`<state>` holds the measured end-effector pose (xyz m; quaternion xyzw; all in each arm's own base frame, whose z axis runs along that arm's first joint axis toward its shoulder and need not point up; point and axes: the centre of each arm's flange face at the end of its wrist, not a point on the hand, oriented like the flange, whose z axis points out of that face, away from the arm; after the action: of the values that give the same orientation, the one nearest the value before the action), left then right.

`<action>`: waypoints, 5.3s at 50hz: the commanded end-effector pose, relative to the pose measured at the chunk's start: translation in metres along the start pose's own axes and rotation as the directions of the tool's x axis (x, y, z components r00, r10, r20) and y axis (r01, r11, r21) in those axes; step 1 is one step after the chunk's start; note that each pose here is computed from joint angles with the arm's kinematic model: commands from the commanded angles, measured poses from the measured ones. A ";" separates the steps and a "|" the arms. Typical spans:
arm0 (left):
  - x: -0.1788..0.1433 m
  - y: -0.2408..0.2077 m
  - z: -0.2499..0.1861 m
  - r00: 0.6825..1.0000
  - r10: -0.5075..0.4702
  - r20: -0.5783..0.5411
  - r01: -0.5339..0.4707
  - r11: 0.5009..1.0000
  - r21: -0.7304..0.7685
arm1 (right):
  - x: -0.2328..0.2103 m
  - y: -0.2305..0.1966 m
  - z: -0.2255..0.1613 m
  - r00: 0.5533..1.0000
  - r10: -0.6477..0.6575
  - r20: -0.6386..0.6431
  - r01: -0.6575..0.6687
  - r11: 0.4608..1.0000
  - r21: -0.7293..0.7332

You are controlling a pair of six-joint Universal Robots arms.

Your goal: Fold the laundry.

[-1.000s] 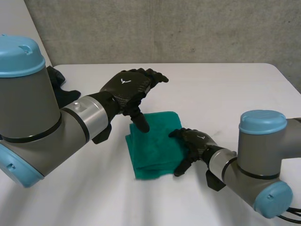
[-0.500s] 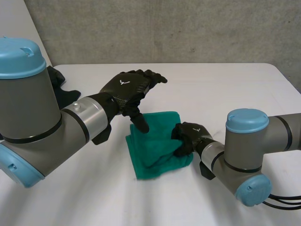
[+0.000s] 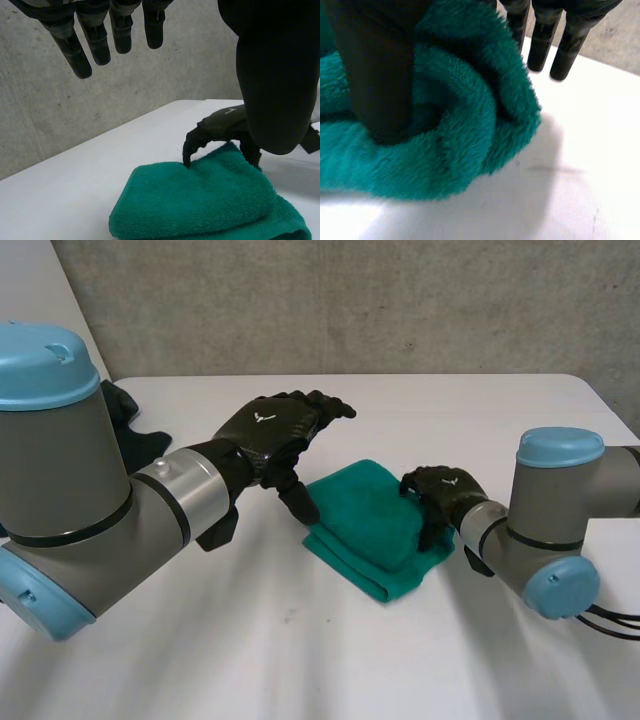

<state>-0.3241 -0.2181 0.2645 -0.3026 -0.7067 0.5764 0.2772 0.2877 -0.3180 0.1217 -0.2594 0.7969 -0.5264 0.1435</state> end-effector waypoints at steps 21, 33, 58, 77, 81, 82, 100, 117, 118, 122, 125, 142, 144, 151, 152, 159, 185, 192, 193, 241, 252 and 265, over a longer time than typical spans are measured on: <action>0.000 0.005 0.002 1.000 -0.001 0.000 0.001 1.000 -0.007 | 0.031 0.018 0.005 0.981 0.187 0.046 -0.184 0.981 -0.065; -0.001 0.005 0.003 1.000 -0.002 0.001 0.002 1.000 -0.008 | 0.035 -0.002 0.023 0.972 0.217 0.092 -0.219 0.976 0.008; -0.002 0.009 0.004 1.000 -0.005 0.001 0.005 1.000 -0.019 | 0.262 -0.038 0.077 0.842 0.289 -0.455 -0.134 0.930 0.343; -0.002 0.022 0.010 1.000 -0.020 -0.002 0.019 0.998 -0.051 | 0.355 -0.013 0.043 0.689 0.189 -0.699 0.026 0.958 0.285; -0.002 0.022 0.010 1.000 -0.026 0.000 0.026 0.998 -0.051 | 0.351 -0.008 0.047 0.713 0.180 -0.678 0.016 0.962 0.273; -0.002 0.022 0.010 1.000 -0.026 0.000 0.026 0.998 -0.051 | 0.349 -0.007 0.048 0.719 0.179 -0.672 0.012 0.963 0.269; 0.001 0.010 0.004 1.000 -0.012 -0.003 0.012 1.000 -0.018 | 0.324 -0.065 -0.018 0.694 -0.352 -0.628 0.271 0.936 -0.225; -0.051 -0.035 -0.002 0.982 0.034 0.184 -0.071 0.977 0.199 | 0.159 -0.180 -0.037 0.578 -0.463 -0.672 0.667 0.743 0.063; -0.059 -0.035 -0.001 0.978 0.032 0.204 -0.074 0.976 0.204 | 0.142 -0.179 -0.036 0.610 -0.458 -0.647 0.667 0.737 0.106; -0.098 -0.036 0.001 0.954 0.046 0.298 -0.113 0.971 0.211 | 0.043 -0.154 -0.040 0.769 -0.484 -0.418 0.623 0.714 0.320; -0.145 -0.020 0.008 0.911 0.094 0.400 -0.166 0.975 0.149 | 0.001 -0.132 -0.045 0.814 -0.516 -0.267 0.581 0.720 0.380; -0.349 0.109 0.013 0.451 0.710 0.541 -0.474 0.704 -0.529 | -0.067 -0.043 -0.086 0.822 -0.565 0.070 0.522 0.797 0.303; -0.360 0.124 0.014 0.406 0.763 0.503 -0.485 0.646 -0.589 | -0.064 -0.041 -0.087 0.823 -0.564 0.068 0.523 0.799 0.295; -0.343 0.135 0.029 0.396 0.805 0.442 -0.532 0.593 -0.604 | -0.031 -0.037 -0.083 0.851 -0.525 0.016 0.508 0.829 0.233; -0.327 0.127 0.040 0.406 0.791 0.457 -0.560 0.611 -0.560 | -0.030 -0.037 -0.083 0.851 -0.525 0.014 0.508 0.830 0.230; -0.249 0.053 0.054 0.412 0.634 0.654 -0.621 0.721 -0.308 | -0.019 -0.037 -0.081 0.862 -0.507 -0.014 0.498 0.841 0.211; 0.020 0.042 0.003 0.932 0.310 0.188 -0.312 0.950 -0.018 | 0.039 -0.067 -0.078 0.911 -0.364 -0.196 0.400 0.895 0.199; -0.017 0.020 -0.014 0.919 0.186 0.347 -0.202 0.979 0.008 | 0.027 -0.069 -0.089 0.926 -0.364 -0.096 0.374 0.918 0.133; -0.019 0.023 -0.017 0.916 0.182 0.356 -0.192 0.981 -0.007 | 0.024 -0.068 -0.091 0.928 -0.367 -0.068 0.372 0.921 0.115; -0.004 0.109 -0.049 0.934 0.147 0.325 -0.049 0.955 -0.293 | -0.018 0.033 -0.093 0.818 -0.521 0.245 0.536 0.844 0.006; -0.002 0.058 -0.054 0.931 0.119 0.345 -0.074 0.987 -0.141 | -0.012 0.023 -0.081 0.808 -0.566 0.163 0.560 0.824 0.084; 0.019 -0.048 -0.087 0.975 -0.055 0.215 0.035 0.995 0.094 | 0.018 -0.113 -0.145 0.860 -0.509 -0.047 0.505 0.832 0.229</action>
<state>-0.2765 -0.1679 0.2847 -0.2109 -0.7249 0.6353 0.1625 0.2423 -0.2521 0.1902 -0.4986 0.6586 -0.5614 0.0489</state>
